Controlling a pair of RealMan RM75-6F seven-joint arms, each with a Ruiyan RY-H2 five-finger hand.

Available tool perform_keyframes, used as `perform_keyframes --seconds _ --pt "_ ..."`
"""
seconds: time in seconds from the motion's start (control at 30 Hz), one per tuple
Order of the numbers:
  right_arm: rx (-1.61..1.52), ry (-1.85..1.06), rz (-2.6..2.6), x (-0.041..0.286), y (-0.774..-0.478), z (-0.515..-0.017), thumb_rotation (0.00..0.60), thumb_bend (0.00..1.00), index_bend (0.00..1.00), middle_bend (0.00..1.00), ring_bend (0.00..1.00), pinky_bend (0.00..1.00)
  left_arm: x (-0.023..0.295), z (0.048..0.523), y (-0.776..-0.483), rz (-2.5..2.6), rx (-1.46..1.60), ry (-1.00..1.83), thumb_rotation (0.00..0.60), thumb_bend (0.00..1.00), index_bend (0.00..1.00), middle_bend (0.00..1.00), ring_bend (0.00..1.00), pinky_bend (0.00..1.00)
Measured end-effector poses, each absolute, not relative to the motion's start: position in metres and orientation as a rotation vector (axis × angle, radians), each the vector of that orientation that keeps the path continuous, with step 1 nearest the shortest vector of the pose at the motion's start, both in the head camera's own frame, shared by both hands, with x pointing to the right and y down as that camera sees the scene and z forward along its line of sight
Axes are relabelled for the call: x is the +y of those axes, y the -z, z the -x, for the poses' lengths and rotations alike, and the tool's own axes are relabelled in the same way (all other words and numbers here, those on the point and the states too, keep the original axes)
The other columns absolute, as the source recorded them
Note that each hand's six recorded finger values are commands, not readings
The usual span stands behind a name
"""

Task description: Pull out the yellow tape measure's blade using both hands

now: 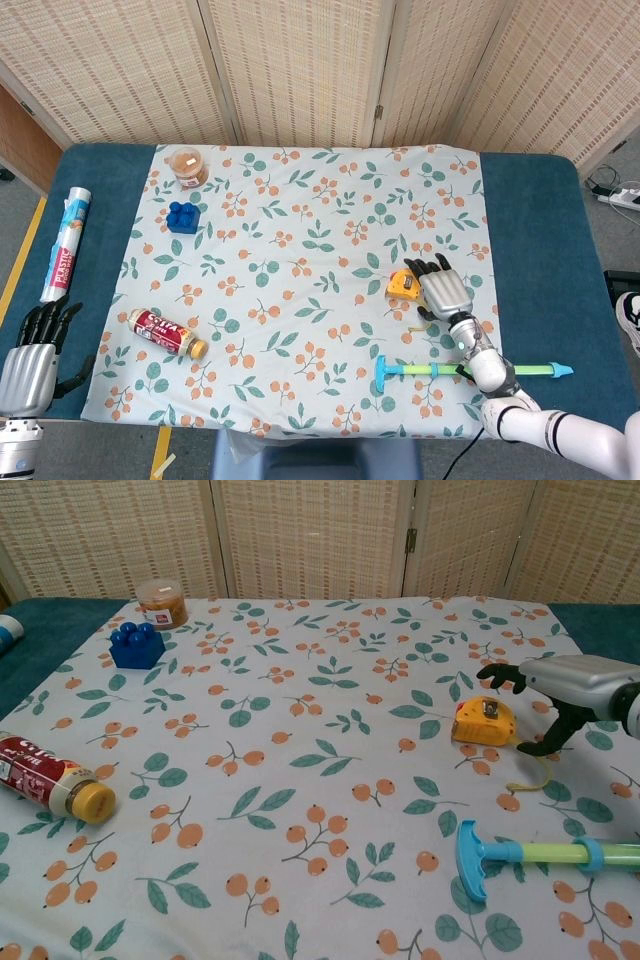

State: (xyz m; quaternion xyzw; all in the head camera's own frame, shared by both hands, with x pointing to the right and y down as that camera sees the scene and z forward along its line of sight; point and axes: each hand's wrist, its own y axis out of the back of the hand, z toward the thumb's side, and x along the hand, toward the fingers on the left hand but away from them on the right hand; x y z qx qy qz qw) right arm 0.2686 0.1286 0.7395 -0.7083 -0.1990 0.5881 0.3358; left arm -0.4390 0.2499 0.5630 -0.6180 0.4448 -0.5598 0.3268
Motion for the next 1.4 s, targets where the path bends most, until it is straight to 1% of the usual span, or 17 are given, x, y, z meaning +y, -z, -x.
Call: perform_keyframes --seconds 0.23,0.33,0.43,0.5,0.53,0.6,0.67,0.83,0.97,1.2,1.4 --pt "-0.498 -1.546 1.845 0.122 -0.752 -0.254 0.6 0.35 0.15 0.2 0.19 0.0 0.25 0.438 -0.565 1.622 1.16 1.466 0.6 0.39 0.15 0.07 0.06 0.0" --pt "-0.494 -1.548 1.839 0.12 -0.756 -0.25 0.6 0.35 0.2 0.23 0.19 0.0 0.25 0.439 -0.565 1.62 1.164 1.468 0.6 0.39 0.15 0.07 0.06 0.0" --pt "-0.493 -1.555 1.832 0.118 -0.759 -0.248 0.6 0.35 0.31 0.3 0.2 0.0 0.25 0.44 -0.566 1.619 1.166 1.47 0.6 0.39 0.15 0.07 0.06 0.0" --pt "-0.494 -1.559 1.825 0.117 -0.761 -0.247 0.6 0.35 0.43 0.36 0.23 0.0 0.25 0.44 -0.566 1.618 1.167 1.47 0.6 0.39 0.15 0.07 0.06 0.0" --pt "-0.496 -1.56 1.822 0.116 -0.762 -0.246 0.6 0.35 0.47 0.38 0.24 0.0 0.249 0.44 -0.567 1.619 1.167 1.469 0.6 0.39 0.15 0.07 0.06 0.0" --pt "-0.506 -1.554 1.824 0.115 -0.763 -0.244 0.6 0.35 0.53 0.42 0.27 0.01 0.246 0.439 -0.567 1.621 1.169 1.458 0.6 0.39 0.15 0.07 0.06 0.0" --pt "-0.527 -1.539 1.832 0.114 -0.761 -0.241 0.6 0.35 0.55 0.45 0.29 0.01 0.243 0.436 -0.567 1.628 1.171 1.442 0.6 0.39 0.15 0.07 0.06 0.0" --pt "-0.611 -1.468 1.9 0.115 -0.75 -0.23 0.6 0.35 0.57 0.46 0.31 0.02 0.227 0.417 -0.568 1.694 1.193 1.356 0.6 0.39 0.16 0.07 0.06 0.0" --pt "-0.702 -1.386 1.993 0.121 -0.739 -0.219 0.6 0.35 0.57 0.46 0.32 0.02 0.21 0.39 -0.569 1.774 1.198 1.247 0.6 0.39 0.16 0.07 0.07 0.0" --pt "-0.933 -1.186 2.214 0.135 -0.721 -0.193 0.6 0.35 0.57 0.47 0.34 0.02 0.185 0.325 -0.578 1.926 1.101 1.086 0.6 0.38 0.12 0.07 0.07 0.0" --pt "-1.096 -0.923 2.402 0.153 -0.705 -0.152 0.6 0.35 0.57 0.47 0.34 0.02 0.171 0.267 -0.578 2.019 1.023 0.961 0.6 0.37 0.08 0.07 0.06 0.0"
